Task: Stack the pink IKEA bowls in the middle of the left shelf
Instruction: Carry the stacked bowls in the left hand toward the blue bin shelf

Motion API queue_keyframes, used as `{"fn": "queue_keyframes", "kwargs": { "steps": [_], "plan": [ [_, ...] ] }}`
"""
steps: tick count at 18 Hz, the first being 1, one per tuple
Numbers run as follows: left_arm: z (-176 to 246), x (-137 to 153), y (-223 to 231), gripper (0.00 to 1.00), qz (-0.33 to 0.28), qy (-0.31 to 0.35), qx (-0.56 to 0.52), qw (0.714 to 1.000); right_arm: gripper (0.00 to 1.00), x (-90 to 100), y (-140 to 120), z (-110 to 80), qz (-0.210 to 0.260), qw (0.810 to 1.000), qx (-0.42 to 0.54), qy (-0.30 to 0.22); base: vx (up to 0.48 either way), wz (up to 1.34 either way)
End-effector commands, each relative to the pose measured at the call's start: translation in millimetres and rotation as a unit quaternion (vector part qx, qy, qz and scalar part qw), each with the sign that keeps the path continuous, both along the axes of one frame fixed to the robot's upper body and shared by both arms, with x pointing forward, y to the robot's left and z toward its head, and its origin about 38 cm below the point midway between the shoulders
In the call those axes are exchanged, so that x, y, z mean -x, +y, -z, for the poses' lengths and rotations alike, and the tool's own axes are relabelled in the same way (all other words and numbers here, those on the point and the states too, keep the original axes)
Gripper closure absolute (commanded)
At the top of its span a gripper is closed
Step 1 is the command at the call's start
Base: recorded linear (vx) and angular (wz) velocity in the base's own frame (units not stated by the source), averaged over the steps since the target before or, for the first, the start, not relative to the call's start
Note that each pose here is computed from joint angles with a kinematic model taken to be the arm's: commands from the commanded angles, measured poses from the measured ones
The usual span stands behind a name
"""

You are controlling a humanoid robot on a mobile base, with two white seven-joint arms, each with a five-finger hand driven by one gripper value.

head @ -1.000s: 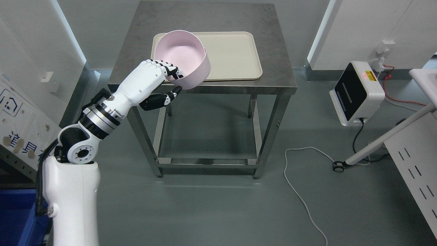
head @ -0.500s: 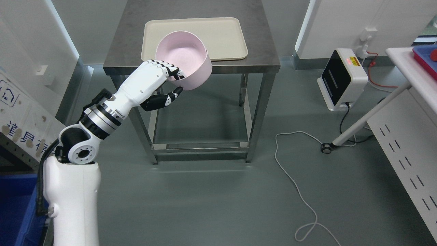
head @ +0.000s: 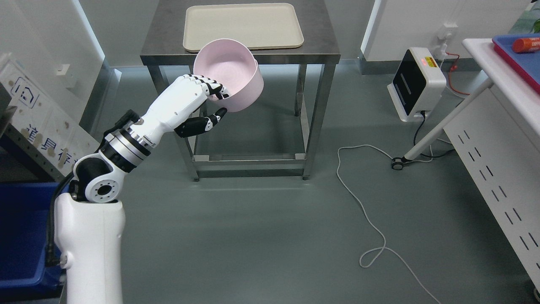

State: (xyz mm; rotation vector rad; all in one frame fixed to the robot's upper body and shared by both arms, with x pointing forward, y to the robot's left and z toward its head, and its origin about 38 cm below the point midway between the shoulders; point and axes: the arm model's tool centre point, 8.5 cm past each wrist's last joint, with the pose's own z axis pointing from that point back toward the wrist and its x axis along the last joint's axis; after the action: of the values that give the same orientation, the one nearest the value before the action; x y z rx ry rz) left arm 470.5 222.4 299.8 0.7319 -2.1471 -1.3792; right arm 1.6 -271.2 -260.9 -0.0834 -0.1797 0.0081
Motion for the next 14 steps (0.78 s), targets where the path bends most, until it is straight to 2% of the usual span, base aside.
{"fn": "queue_keyframes", "kwargs": {
  "steps": [1,14],
  "plan": [
    [-0.3,-0.6,4.7,0.94,-0.004,0.001,-0.008,1.000,0.00,0.0,-11.4,-1.1,0.000,1.000,0.009,0.000,-0.240,0.08],
    [-2.1,-1.1,4.6,0.94,-0.003,-0.001,-0.007,1.000,0.00,0.0,-11.5,-1.1,0.001,1.000,0.009,0.000,-0.257,0.25]
  ]
}}
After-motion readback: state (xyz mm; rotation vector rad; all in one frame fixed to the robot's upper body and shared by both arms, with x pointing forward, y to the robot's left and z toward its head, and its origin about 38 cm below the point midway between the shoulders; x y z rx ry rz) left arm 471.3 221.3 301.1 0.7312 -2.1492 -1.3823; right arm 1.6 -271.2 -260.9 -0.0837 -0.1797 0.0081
